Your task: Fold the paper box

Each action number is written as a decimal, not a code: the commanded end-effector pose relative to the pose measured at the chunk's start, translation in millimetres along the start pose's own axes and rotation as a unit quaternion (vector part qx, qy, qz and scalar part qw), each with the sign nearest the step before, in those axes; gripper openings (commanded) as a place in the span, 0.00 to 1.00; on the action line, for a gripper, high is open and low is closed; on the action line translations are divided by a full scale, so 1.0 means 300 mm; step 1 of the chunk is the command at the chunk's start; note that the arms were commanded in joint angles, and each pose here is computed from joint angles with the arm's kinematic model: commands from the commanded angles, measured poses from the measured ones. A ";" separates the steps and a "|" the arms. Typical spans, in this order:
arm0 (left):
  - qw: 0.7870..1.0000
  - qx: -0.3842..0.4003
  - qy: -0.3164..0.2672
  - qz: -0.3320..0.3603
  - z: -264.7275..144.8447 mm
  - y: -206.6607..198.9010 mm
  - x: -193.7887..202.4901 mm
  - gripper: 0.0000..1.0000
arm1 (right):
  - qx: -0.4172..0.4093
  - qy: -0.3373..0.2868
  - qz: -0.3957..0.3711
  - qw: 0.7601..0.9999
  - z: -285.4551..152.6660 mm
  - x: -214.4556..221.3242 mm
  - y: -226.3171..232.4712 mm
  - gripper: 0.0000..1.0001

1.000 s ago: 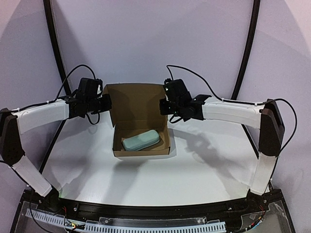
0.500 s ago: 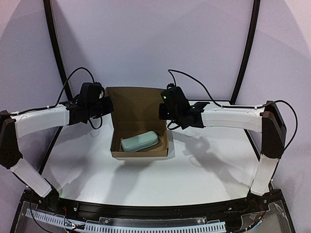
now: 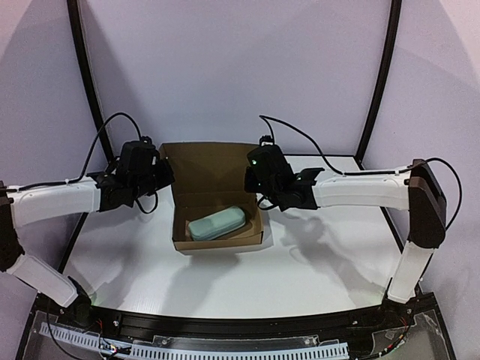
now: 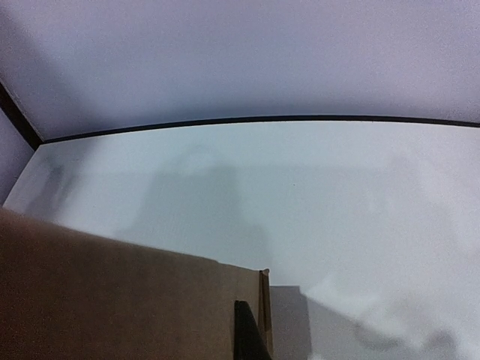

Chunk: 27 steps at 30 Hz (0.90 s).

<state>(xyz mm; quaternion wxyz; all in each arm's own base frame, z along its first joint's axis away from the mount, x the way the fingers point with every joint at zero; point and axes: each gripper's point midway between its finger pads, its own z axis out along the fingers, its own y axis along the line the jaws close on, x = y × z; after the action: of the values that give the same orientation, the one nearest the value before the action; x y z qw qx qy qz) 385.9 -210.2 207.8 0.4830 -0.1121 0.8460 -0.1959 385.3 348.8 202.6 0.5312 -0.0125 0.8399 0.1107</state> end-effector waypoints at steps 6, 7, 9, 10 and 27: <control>0.987 -0.029 0.154 0.042 -0.051 0.121 0.415 0.01 | -0.036 0.120 -0.080 0.989 -0.036 0.341 0.014 0.00; 0.987 -0.028 0.150 0.040 -0.053 0.122 0.415 0.01 | -0.039 0.119 -0.084 0.989 -0.036 0.349 0.011 0.00; 0.988 -0.029 0.145 0.043 -0.058 0.134 0.429 0.01 | -0.039 0.117 -0.086 0.989 -0.042 0.362 -0.004 0.00; 0.988 -0.026 0.145 0.047 -0.062 0.132 0.441 0.01 | -0.040 0.114 -0.088 0.989 -0.046 0.368 -0.010 0.00; 0.993 -0.052 0.107 0.017 -0.039 -0.032 0.325 0.01 | -0.066 0.120 -0.099 0.986 -0.055 0.348 0.032 0.00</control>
<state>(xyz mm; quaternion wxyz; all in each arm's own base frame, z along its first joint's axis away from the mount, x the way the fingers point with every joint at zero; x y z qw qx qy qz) 364.0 -220.7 210.2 0.5100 -0.1584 0.8315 -0.1532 366.7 344.1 197.4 0.5520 -0.0325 0.8243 0.1216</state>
